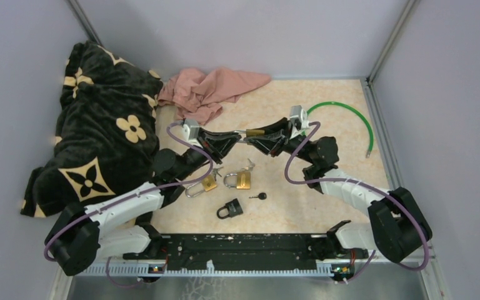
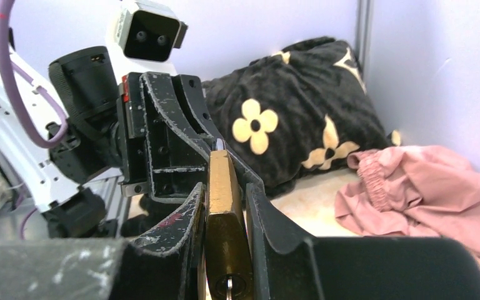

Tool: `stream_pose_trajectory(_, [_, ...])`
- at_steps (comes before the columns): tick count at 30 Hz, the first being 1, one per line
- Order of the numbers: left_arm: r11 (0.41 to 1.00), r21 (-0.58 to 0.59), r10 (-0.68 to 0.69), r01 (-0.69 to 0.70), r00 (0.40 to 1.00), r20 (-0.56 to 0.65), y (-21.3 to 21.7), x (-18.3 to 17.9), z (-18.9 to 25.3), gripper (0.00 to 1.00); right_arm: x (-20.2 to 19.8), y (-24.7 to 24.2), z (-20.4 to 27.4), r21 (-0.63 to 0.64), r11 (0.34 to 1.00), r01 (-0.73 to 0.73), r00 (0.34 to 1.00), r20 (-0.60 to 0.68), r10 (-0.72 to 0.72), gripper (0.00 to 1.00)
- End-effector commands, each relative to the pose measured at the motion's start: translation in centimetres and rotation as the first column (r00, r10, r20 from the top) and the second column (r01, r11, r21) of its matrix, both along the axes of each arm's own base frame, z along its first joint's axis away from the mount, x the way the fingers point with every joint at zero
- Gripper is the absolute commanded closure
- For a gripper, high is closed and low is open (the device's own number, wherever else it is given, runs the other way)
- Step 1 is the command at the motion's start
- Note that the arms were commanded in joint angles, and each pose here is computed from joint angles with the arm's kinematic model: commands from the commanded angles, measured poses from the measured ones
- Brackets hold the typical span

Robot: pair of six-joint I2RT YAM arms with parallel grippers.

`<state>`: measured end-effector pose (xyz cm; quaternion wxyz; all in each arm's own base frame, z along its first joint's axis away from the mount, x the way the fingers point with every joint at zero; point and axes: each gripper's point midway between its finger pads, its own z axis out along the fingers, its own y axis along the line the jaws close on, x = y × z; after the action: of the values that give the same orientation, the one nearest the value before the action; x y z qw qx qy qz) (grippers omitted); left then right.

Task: Lock with the key
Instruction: Lock the lock.

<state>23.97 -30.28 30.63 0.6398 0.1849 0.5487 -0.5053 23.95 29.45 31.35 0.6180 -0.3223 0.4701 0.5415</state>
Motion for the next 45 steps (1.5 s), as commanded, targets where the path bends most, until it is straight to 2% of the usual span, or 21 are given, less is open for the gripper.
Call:
stream_pose_trajectory(1, [0.849, 0.048, -0.513, 0.526, 0.802, 0.305, -6.2, -13.7, 5.8, 1.00, 1.6, 4.2, -6.7, -0.140, 0.989, -0.045, 0.973, -0.231, 0.012, 1.00])
stream_pose_trajectory(7, [0.792, 0.097, -0.605, 0.603, 0.753, 0.259, -7.8, -14.9, 5.0, 1.00, 2.4, 5.3, -7.0, -0.134, 0.990, -0.054, 0.973, -0.231, 0.021, 1.00])
stream_pose_trajectory(11, [0.771, 0.134, -0.636, 0.622, 0.755, 0.156, -8.8, -14.9, 2.2, 1.00, 2.5, 6.0, -4.2, -0.092, 0.994, -0.063, 0.981, -0.189, 0.045, 1.00])
stream_pose_trajectory(14, [0.731, 0.155, -0.682, 0.665, 0.724, 0.109, -9.1, -15.8, 0.6, 1.00, 2.9, 6.2, -2.7, -0.072, 0.996, -0.057, 0.984, -0.171, 0.044, 1.00])
stream_pose_trajectory(17, [0.705, 0.171, -0.709, 0.689, 0.693, 0.132, -9.2, -16.7, 0.5, 1.00, 4.3, 6.2, -1.5, -0.058, 0.998, 0.003, 0.986, -0.166, -0.012, 1.00])
stream_pose_trajectory(21, [0.671, 0.190, -0.741, 0.716, 0.643, 0.192, -9.2, -18.2, 0.9, 1.00, 5.7, 7.2, -1.2, -0.066, 0.998, -0.003, 0.984, -0.176, -0.008, 1.00])
stream_pose_trajectory(27, [0.637, 0.213, -0.771, 0.741, 0.602, 0.210, -9.6, -19.1, 1.2, 1.00, 7.8, 8.3, -3.9, -0.131, 0.991, 0.021, 0.974, -0.220, -0.050, 1.00])
stream_pose_trajectory(36, [0.576, 0.234, -0.817, 0.783, 0.549, 0.174, -10.5, -20.2, 0.3, 1.00, 8.7, 11.7, -0.8, -0.144, 0.988, -0.047, 0.987, -0.158, 0.024, 1.00])
stream_pose_trajectory(45, [0.559, 0.255, -0.826, 0.789, 0.499, 0.263, -9.6, -21.0, 1.2, 1.00, 8.9, 12.1, -3.7, -0.198, 0.976, -0.092, 0.980, -0.189, 0.054, 1.00])
